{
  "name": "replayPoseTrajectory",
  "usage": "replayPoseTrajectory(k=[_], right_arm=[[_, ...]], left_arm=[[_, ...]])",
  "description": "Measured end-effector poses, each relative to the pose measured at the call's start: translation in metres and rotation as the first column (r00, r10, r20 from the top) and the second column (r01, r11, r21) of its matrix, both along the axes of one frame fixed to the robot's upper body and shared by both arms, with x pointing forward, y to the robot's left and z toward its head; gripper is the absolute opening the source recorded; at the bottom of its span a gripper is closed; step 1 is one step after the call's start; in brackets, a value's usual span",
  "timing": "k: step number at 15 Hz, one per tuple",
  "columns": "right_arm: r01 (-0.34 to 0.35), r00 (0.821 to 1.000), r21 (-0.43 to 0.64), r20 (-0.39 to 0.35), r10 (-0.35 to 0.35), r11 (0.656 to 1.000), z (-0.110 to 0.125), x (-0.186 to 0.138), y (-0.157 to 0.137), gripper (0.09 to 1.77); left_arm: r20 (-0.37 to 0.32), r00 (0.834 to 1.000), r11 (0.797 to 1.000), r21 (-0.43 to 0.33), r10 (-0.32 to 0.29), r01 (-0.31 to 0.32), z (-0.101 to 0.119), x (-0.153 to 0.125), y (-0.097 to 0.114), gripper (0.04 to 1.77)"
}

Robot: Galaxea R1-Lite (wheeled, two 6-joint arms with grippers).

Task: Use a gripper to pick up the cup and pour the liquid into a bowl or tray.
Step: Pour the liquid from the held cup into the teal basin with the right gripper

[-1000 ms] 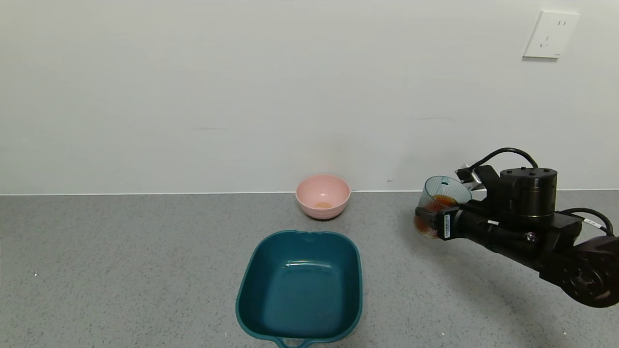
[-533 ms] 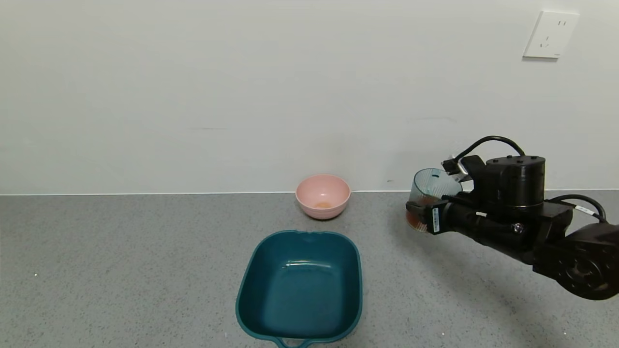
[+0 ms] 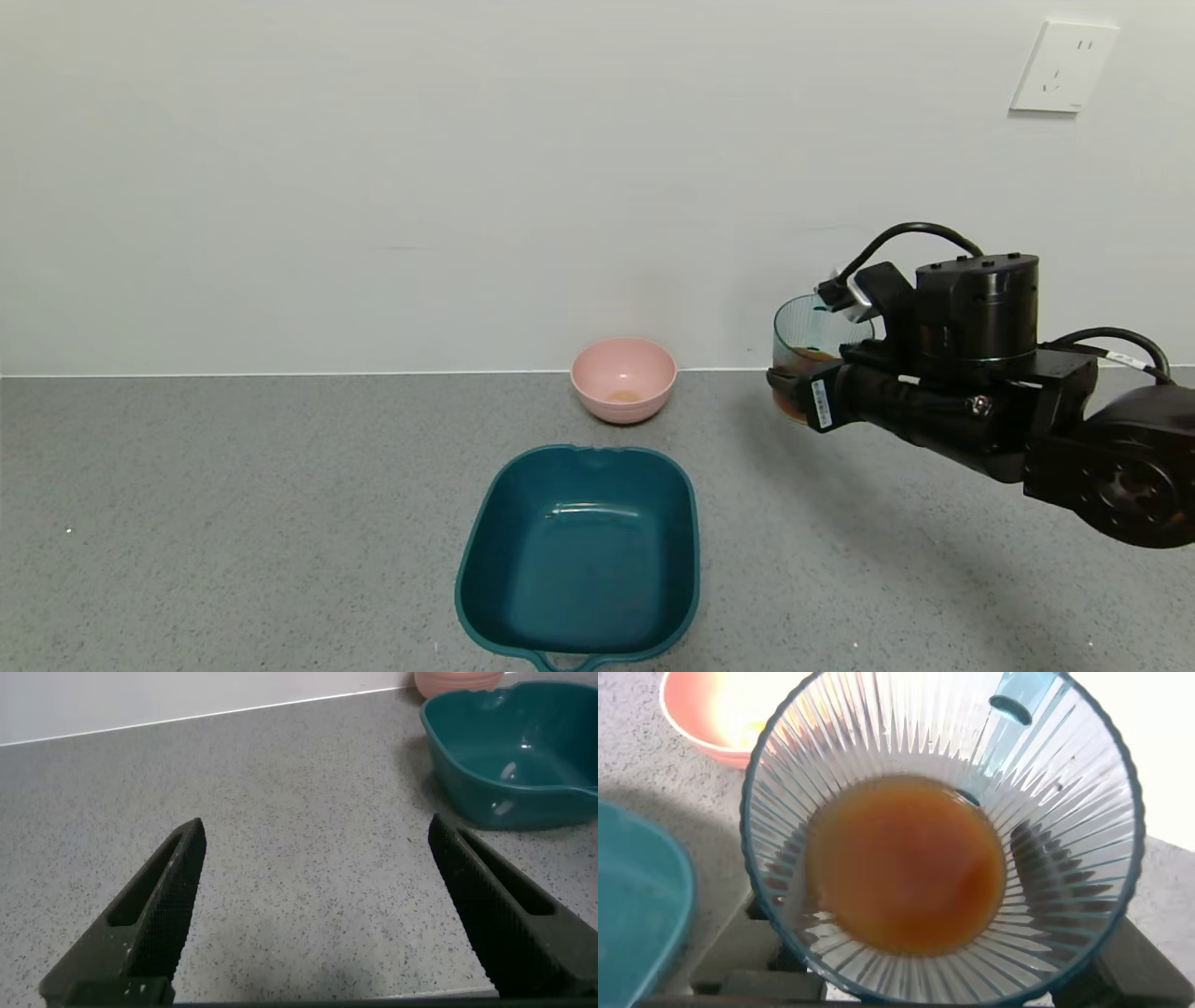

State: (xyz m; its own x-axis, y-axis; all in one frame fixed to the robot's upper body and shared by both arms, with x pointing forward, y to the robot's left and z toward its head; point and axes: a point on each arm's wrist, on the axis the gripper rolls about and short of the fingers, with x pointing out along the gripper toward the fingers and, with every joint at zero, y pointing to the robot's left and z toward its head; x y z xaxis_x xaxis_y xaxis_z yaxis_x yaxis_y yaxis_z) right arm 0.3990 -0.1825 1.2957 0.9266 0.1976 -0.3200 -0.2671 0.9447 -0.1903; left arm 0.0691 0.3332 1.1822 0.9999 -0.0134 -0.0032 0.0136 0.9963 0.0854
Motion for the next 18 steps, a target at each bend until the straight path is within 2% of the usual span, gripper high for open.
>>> replayPoseTrajectory(k=[6,9,12,15,18], right_arm=[[-0.032,0.999,-0.168,0.034,0.038,0.985,0.002,-0.007,0.032,1.35],[-0.045,0.998,-0.254,0.037,0.057,0.966,-0.005,-0.011,0.046,1.35],[-0.08,0.995,-0.299,0.029,0.093,0.951,-0.01,-0.014,0.056,1.35],[-0.069,0.996,-0.364,0.035,0.088,0.929,-0.017,-0.015,0.065,1.35],[-0.097,0.993,-0.411,0.024,0.117,0.906,-0.025,-0.018,0.075,1.35]], left_arm=[[0.0,1.0,1.0,-0.001,0.0,0.0,0.0,0.0,0.0,1.72],[0.0,1.0,1.0,-0.001,0.0,0.0,0.0,0.0,0.0,1.72],[0.0,1.0,1.0,0.0,0.0,0.0,0.0,0.0,0.0,1.72],[0.0,1.0,1.0,0.0,0.0,0.0,0.0,0.0,0.0,1.72],[0.0,1.0,1.0,0.0,0.0,0.0,0.0,0.0,0.0,1.72]])
